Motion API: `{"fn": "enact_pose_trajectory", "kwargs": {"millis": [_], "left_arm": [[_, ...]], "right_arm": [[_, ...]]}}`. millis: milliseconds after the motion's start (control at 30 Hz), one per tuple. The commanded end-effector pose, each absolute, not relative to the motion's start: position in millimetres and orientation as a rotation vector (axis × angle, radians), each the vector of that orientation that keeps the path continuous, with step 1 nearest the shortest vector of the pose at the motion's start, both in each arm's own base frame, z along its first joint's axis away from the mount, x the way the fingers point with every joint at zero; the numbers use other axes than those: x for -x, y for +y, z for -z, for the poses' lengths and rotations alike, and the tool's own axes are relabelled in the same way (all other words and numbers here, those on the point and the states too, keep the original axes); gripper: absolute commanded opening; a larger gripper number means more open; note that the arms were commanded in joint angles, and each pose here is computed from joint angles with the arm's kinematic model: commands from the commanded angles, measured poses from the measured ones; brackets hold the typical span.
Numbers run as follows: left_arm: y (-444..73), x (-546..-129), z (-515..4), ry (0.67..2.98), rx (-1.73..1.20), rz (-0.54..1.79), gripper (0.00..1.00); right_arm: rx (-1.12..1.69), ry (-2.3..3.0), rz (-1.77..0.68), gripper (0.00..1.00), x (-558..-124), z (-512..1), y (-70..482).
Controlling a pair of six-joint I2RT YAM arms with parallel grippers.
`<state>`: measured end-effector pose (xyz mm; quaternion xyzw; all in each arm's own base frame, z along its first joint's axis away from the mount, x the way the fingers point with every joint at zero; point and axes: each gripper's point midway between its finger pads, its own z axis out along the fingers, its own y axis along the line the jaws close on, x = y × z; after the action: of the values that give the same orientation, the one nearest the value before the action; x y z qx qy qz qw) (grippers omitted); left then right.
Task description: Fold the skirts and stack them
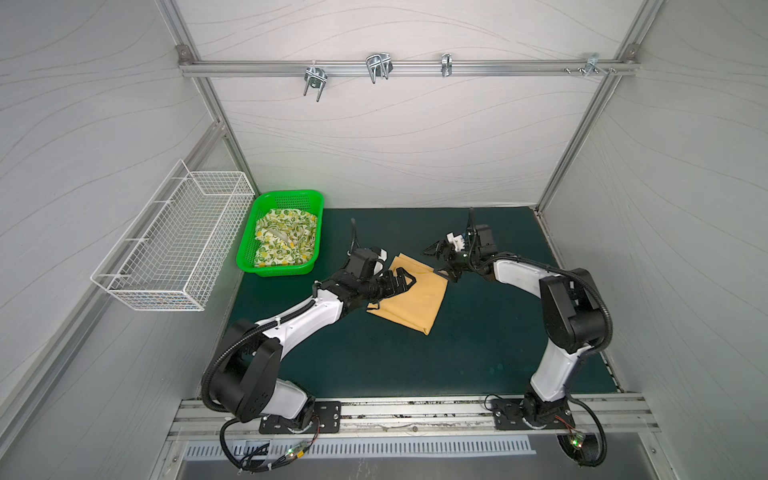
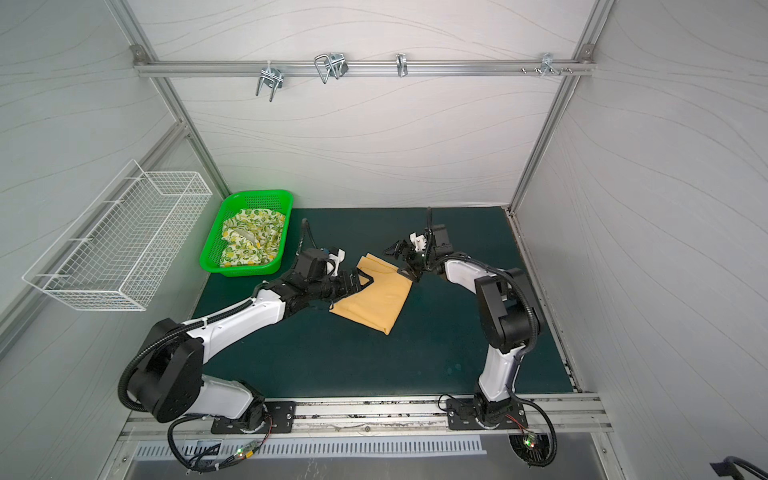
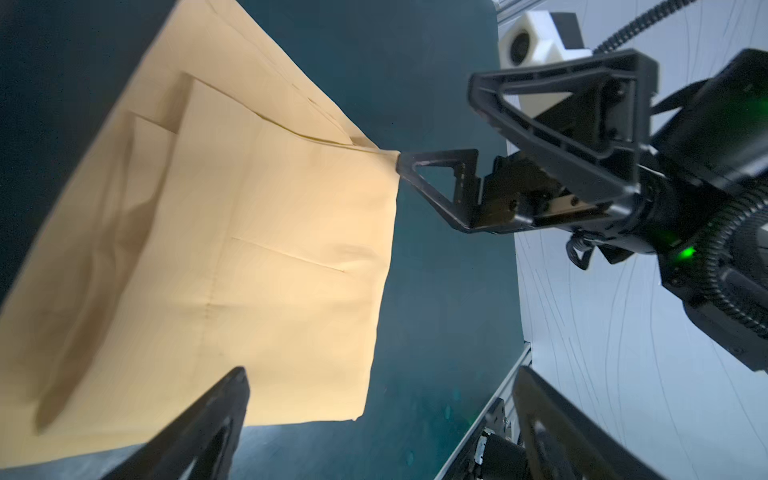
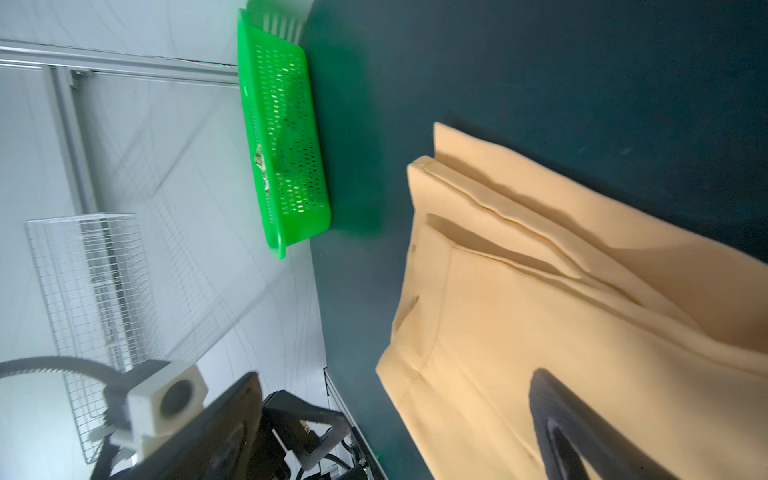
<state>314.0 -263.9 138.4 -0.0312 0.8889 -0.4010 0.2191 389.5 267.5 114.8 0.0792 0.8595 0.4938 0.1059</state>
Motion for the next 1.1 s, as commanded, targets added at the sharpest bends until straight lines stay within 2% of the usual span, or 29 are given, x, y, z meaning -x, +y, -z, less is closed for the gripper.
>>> {"fn": "enact_pose_trajectory", "kwargs": {"millis": [0,200,500,767,1067], "left_arm": [[-274,-324,-130,2.431,0.158,1.173,0.99],[-264,-314,-78,2.537,0.233,1.108,0.99],[-229,-313,-19,2.693,0.326,0.878,0.99],[-203,-351,7,2.768,0.357,0.767,0.99],[-214,-406,9,2.783,0.298,0.726,0.99]], "right_arm": [[-0.220,2.581,-1.441,0.99,-389,-95,262],[-0.269,2.651,-1.349,0.99,-391,-58,252],[-0.373,2.667,-1.276,0.99,-356,-30,230],[-0.434,2.648,-1.312,0.99,-318,-21,238],[-0.401,2.673,-1.305,0.99,-265,-7,283]]}}
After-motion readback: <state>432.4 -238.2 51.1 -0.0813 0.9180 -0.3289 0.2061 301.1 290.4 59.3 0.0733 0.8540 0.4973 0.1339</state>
